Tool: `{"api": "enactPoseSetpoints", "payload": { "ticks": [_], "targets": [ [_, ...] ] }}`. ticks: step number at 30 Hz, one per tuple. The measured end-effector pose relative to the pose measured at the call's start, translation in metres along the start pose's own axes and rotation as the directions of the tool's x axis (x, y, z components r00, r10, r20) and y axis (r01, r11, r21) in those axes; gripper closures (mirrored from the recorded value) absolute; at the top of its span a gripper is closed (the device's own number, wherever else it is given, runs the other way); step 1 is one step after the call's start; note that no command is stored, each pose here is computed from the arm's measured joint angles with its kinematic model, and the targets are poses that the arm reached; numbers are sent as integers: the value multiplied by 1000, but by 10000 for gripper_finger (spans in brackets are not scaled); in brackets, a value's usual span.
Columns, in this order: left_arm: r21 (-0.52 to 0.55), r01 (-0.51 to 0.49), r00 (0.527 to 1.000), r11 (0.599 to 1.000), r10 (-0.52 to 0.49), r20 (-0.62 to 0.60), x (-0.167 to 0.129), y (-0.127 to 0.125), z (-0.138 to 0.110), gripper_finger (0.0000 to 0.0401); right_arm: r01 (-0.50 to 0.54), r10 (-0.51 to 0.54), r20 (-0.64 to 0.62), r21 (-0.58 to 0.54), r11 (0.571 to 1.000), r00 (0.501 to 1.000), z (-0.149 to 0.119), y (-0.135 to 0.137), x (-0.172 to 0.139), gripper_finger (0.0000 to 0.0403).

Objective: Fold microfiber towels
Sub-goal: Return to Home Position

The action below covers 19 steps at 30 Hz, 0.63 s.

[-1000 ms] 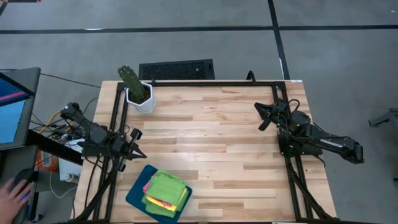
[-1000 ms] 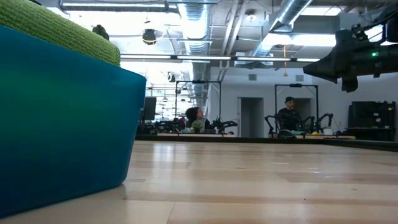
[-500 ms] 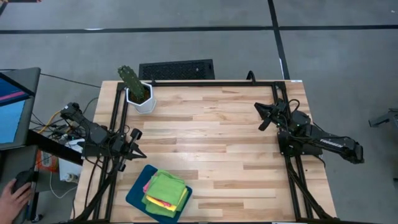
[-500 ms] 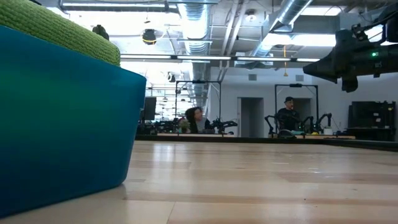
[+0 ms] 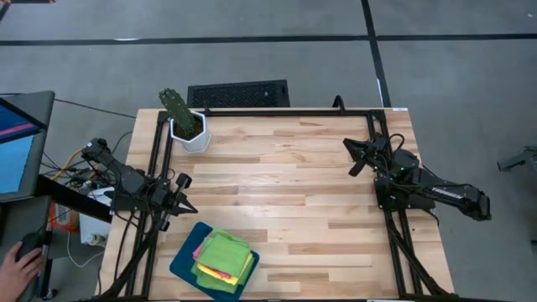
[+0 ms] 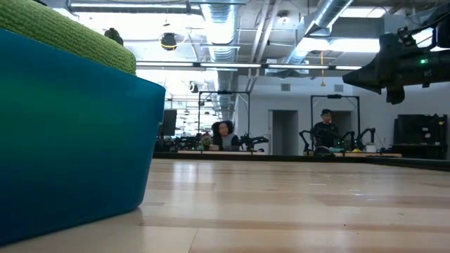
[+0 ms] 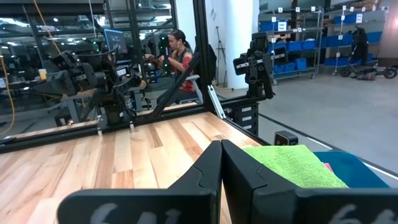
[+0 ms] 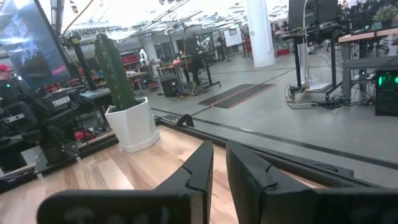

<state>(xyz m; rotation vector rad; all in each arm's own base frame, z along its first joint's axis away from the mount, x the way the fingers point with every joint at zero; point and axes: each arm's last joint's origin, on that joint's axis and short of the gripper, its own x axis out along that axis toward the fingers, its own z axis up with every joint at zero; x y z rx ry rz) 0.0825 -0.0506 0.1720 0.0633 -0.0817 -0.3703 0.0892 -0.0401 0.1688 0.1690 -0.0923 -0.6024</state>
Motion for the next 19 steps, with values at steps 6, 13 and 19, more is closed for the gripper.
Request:
{"api": "enactPoseSetpoints", "payload": {
  "ticks": [6, 13, 19],
  "targets": [
    [-2, 0, 1000, 1000, 0, 0, 0, 0, 0, 401, 0, 0, 0, 0, 1000, 1000, 0, 0, 0, 333],
    [-5, 0, 1000, 1000, 0, 0, 0, 0, 0, 401, 0, 0, 0, 0, 1000, 1000, 0, 0, 0, 333],
    [-9, 0, 1000, 1000, 0, 0, 0, 0, 0, 401, 0, 0, 0, 0, 1000, 1000, 0, 0, 0, 333]
  ]
}}
